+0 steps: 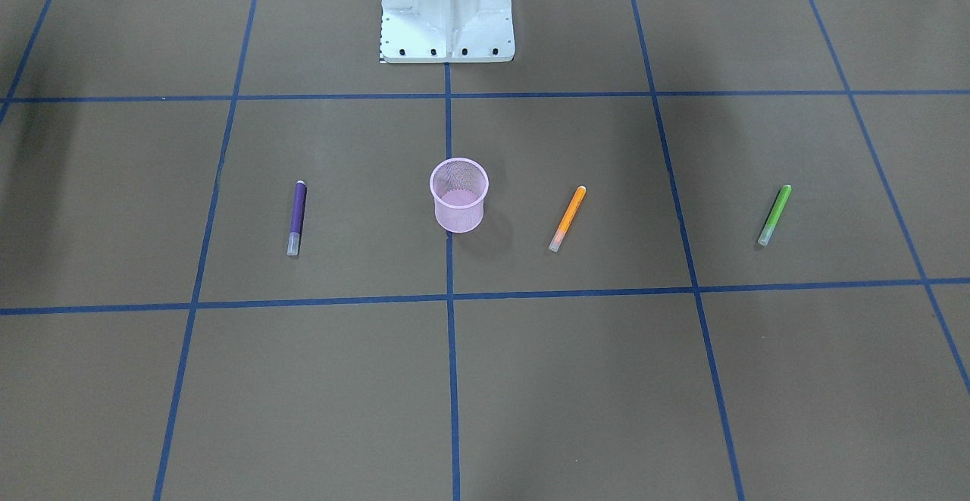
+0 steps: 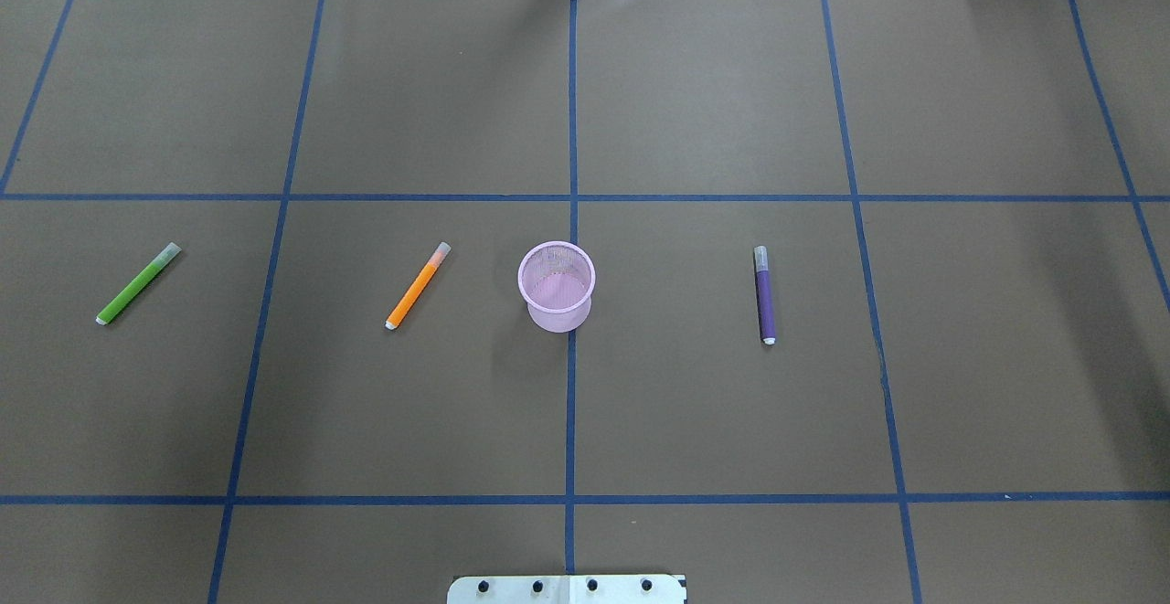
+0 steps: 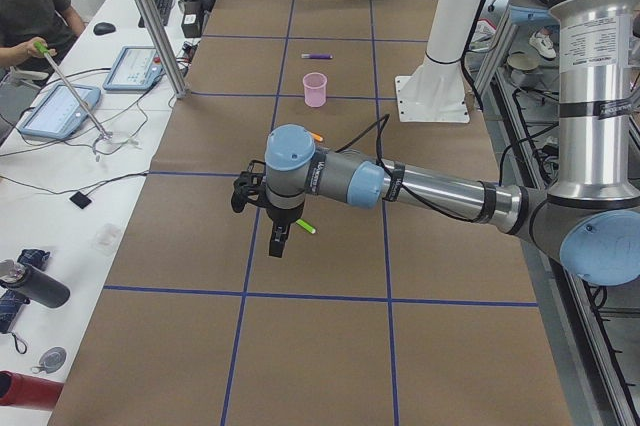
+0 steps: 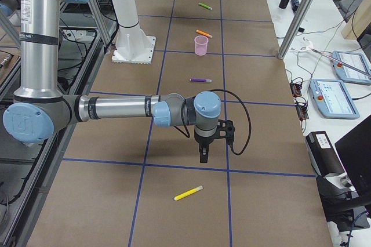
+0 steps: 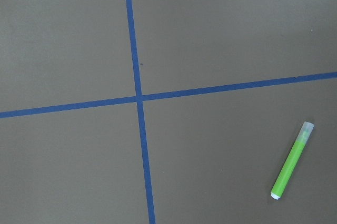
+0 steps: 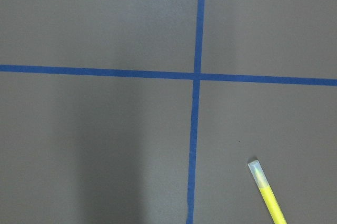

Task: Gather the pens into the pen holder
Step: 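Grasp the yellow marker near the robot with the right gripper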

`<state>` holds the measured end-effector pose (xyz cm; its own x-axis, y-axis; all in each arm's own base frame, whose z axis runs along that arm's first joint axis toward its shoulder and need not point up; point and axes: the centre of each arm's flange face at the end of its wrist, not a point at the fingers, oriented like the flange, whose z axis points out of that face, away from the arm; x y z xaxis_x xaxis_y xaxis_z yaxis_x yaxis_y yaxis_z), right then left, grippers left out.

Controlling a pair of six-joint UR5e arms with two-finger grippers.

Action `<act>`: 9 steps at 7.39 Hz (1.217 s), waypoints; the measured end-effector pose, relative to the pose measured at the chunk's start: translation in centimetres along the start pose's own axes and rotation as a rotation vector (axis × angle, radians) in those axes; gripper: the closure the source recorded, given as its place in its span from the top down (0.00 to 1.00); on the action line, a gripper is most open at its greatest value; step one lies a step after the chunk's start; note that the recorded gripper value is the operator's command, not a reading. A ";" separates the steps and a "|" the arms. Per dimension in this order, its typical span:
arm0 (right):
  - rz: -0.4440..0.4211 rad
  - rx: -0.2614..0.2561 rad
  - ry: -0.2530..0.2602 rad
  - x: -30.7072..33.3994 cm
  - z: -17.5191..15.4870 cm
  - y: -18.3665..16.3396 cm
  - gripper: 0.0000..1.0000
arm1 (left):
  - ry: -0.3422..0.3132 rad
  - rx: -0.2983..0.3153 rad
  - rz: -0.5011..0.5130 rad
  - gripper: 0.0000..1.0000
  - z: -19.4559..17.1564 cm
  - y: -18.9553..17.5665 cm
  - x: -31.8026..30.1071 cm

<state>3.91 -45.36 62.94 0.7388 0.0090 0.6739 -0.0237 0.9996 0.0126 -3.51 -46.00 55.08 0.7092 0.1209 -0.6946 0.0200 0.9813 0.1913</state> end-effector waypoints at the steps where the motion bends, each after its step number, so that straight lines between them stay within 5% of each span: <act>1: 0.009 -0.007 -0.001 0.4 0.3 0.5 0.99 | 0.004 -0.002 0.014 1.00 0.4 0.4 -0.2; 9: 0.000 0.003 -0.005 0.0 0.0 0.2 0.99 | 0.017 -0.015 0.060 1.00 1.9 2.0 -0.9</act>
<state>3.92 -45.13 62.93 0.7354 0.0094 0.6775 -0.0262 0.9996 0.0146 -2.74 -44.46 57.38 0.6966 0.1824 -0.6939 -0.0333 0.9743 0.2227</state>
